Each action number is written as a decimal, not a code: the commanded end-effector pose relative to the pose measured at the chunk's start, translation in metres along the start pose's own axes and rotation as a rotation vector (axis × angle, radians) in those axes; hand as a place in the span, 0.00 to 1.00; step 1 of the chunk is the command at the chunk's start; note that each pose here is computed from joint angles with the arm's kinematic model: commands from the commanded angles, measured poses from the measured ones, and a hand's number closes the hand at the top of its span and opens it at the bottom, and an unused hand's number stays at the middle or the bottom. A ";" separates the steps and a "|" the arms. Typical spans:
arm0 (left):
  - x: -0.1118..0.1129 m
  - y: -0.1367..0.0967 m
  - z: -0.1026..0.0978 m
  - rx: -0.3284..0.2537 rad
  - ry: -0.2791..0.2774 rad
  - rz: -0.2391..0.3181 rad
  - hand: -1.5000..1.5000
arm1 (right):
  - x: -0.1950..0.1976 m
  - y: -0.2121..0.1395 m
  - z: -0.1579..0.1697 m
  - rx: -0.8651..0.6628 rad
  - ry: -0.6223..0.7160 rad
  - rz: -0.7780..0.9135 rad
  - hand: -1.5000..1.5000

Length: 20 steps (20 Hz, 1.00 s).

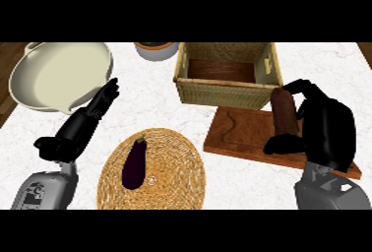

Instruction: Pick the sweet potato from the cutting board and place it in the basket

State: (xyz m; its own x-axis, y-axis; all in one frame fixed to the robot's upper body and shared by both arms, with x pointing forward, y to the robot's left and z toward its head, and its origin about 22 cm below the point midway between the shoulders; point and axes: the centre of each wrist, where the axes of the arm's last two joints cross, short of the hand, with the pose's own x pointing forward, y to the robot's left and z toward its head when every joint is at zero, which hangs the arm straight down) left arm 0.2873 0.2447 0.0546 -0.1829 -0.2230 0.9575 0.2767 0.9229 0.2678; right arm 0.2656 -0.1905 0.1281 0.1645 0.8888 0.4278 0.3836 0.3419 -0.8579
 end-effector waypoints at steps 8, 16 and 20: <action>0.008 -0.009 -0.015 -0.053 -0.021 -0.013 0.50 | 0.103 -0.034 -0.018 -0.291 0.269 -0.226 1.00; 0.014 -0.010 -0.021 -0.072 -0.034 -0.010 0.50 | 0.169 -0.047 -0.047 -0.424 0.411 -0.172 1.00; 0.013 -0.006 -0.022 -0.055 -0.017 -0.027 0.50 | 0.188 -0.052 -0.065 -0.508 0.484 -0.137 1.00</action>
State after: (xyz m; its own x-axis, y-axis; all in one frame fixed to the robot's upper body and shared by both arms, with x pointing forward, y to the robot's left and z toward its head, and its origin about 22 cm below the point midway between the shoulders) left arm 0.3024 0.2247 0.0662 -0.2097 -0.2294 0.9505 0.3319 0.8977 0.2898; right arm 0.3234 -0.0786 0.2517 0.3036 0.7390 0.6014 0.7459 0.2085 -0.6326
